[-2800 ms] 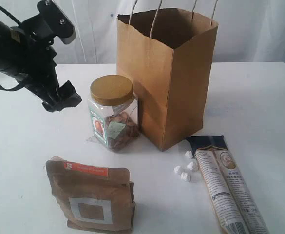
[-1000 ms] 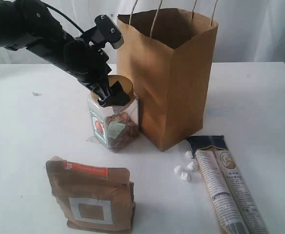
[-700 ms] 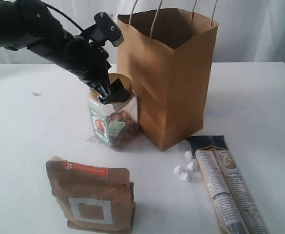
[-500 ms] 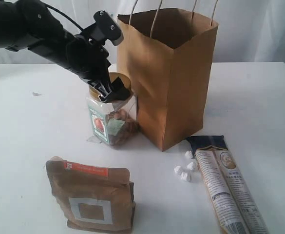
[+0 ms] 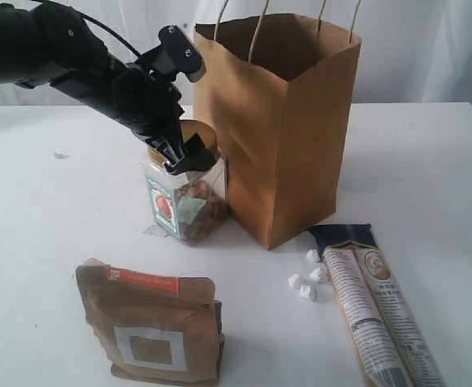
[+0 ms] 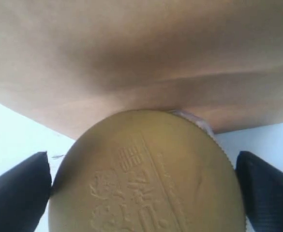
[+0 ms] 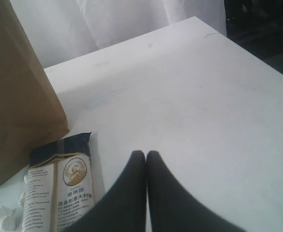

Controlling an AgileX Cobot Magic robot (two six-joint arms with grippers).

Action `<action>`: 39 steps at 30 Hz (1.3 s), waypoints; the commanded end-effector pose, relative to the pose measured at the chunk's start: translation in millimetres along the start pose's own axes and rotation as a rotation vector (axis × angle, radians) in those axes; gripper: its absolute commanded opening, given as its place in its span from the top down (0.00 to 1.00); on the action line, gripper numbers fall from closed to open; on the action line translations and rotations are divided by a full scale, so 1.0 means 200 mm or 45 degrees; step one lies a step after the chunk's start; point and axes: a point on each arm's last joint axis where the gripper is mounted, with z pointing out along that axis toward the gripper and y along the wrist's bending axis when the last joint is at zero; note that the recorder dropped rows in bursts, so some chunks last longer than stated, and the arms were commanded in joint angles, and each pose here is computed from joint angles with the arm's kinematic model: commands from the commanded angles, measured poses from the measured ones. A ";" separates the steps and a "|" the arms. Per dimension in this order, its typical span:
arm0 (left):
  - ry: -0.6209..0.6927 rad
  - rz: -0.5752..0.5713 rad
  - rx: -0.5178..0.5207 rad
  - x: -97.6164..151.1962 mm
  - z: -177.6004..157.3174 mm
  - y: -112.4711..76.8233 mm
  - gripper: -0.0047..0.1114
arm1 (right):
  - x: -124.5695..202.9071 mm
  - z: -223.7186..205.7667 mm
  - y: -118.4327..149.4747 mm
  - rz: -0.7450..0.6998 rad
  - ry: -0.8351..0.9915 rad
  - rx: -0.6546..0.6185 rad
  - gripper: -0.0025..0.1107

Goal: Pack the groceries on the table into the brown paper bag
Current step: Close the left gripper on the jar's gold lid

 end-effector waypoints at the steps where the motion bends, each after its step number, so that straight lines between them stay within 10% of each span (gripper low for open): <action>1: 0.063 -0.027 0.090 0.04 0.05 -0.03 0.06 | 0.00 0.00 0.00 0.004 -0.009 0.005 0.98; 28: 0.242 -0.123 0.163 0.12 0.10 -0.06 0.08 | 0.00 0.00 0.00 0.004 -0.009 0.005 0.98; 39: 0.246 -0.121 0.167 0.12 0.10 -0.06 0.86 | 0.00 0.00 0.00 0.004 -0.009 0.005 0.98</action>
